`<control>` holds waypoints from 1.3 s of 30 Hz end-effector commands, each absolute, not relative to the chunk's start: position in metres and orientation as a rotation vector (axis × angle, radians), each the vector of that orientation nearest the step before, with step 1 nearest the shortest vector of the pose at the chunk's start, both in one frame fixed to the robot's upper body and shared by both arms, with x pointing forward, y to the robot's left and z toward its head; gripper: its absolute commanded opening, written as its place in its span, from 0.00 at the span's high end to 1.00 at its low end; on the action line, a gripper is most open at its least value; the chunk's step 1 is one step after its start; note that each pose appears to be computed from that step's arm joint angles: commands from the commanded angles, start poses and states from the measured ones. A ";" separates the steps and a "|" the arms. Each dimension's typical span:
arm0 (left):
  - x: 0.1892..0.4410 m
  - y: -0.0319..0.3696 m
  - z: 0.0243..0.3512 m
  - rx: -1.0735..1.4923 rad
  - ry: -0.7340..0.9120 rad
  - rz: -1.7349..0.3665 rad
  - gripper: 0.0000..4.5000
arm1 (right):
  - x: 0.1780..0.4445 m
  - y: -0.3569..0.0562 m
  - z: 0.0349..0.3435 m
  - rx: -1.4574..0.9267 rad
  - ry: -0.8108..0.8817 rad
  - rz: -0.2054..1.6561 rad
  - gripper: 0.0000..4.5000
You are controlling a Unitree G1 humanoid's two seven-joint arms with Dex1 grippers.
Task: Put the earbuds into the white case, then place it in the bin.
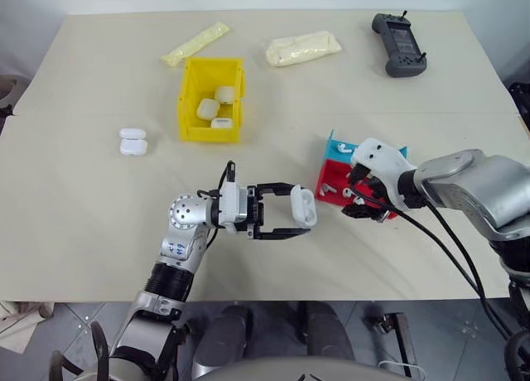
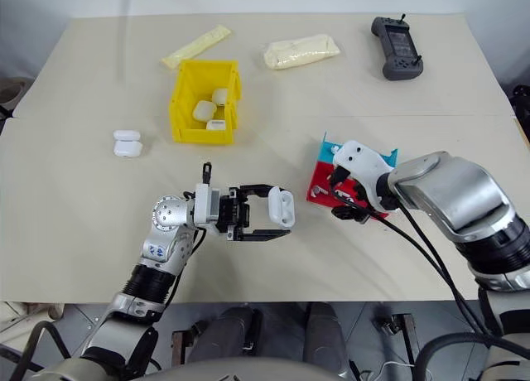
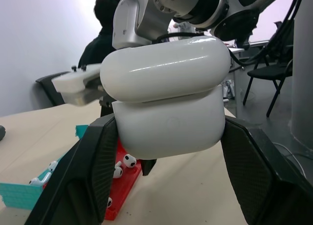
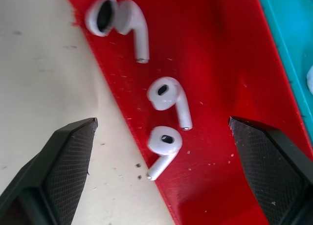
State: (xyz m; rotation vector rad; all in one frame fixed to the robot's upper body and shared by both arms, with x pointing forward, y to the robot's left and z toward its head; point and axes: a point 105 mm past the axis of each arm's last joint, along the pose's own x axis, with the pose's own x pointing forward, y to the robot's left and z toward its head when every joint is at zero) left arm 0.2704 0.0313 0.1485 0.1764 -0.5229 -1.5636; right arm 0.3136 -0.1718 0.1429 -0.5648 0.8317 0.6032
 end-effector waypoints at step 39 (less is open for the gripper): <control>0.270 0.027 0.160 0.167 -0.582 -1.539 0.34 | 0.310 -0.178 0.134 -0.451 0.875 0.476 0.47</control>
